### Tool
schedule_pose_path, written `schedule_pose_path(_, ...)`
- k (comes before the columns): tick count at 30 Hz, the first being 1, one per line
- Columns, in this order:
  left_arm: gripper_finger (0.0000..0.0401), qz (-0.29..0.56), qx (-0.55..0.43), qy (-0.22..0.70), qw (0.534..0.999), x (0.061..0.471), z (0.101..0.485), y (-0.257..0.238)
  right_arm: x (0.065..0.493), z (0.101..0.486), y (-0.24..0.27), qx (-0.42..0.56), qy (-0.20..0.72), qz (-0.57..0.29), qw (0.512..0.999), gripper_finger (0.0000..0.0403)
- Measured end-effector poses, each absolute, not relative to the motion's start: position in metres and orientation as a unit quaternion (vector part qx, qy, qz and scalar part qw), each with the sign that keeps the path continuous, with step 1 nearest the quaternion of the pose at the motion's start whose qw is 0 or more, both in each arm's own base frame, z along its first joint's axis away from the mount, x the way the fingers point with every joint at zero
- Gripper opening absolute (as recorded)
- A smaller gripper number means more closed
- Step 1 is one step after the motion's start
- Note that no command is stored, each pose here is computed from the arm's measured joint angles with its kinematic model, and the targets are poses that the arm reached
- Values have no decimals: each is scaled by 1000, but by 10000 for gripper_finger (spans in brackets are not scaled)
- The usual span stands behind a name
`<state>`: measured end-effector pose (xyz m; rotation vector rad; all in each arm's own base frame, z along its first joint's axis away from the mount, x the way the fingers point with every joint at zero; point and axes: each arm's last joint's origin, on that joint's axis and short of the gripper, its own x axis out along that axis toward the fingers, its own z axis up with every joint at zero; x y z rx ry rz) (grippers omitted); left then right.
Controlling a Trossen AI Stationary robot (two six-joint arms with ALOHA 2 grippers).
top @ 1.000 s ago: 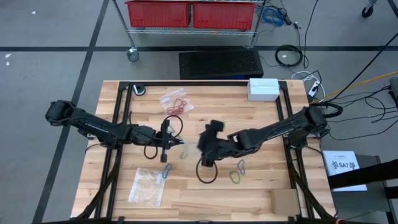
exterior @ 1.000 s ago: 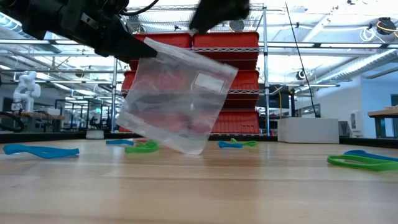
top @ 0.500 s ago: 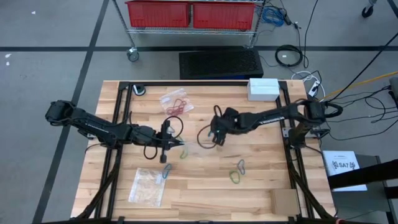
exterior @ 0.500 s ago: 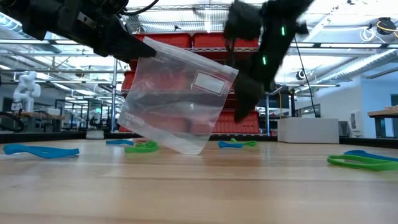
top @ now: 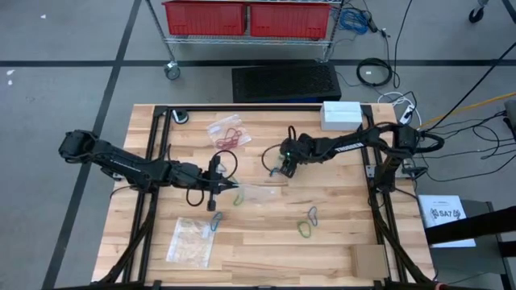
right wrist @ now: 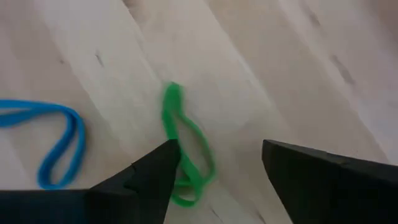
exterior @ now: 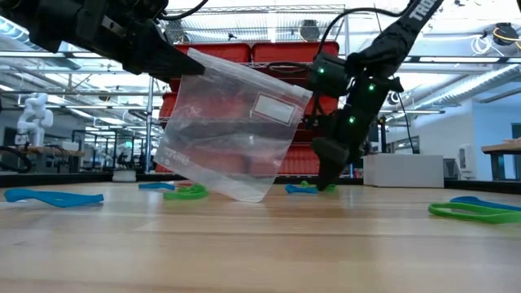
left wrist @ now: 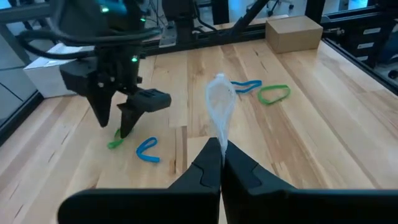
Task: Sort rubber bands
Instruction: Put the green rubber band into the zip bag
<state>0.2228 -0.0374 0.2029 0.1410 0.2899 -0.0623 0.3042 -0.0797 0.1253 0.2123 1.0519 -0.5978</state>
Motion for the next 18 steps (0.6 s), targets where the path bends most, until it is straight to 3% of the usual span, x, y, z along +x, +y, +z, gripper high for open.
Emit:
schedule_pose_path(4, 0, -33, 70, 144, 987, 223, 203, -38, 306, 121, -83, 128, 495, -252, 822, 187)
schedule_pose_path(10, 0, -33, 70, 145, 986, 223, 203, -38, 308, 129, -68, 114, 491, -218, 836, 25)
schedule_pose_path(18, 0, -27, 72, 148, 986, 223, 202, -37, 306, 170, -29, 73, 432, -210, 874, 3)
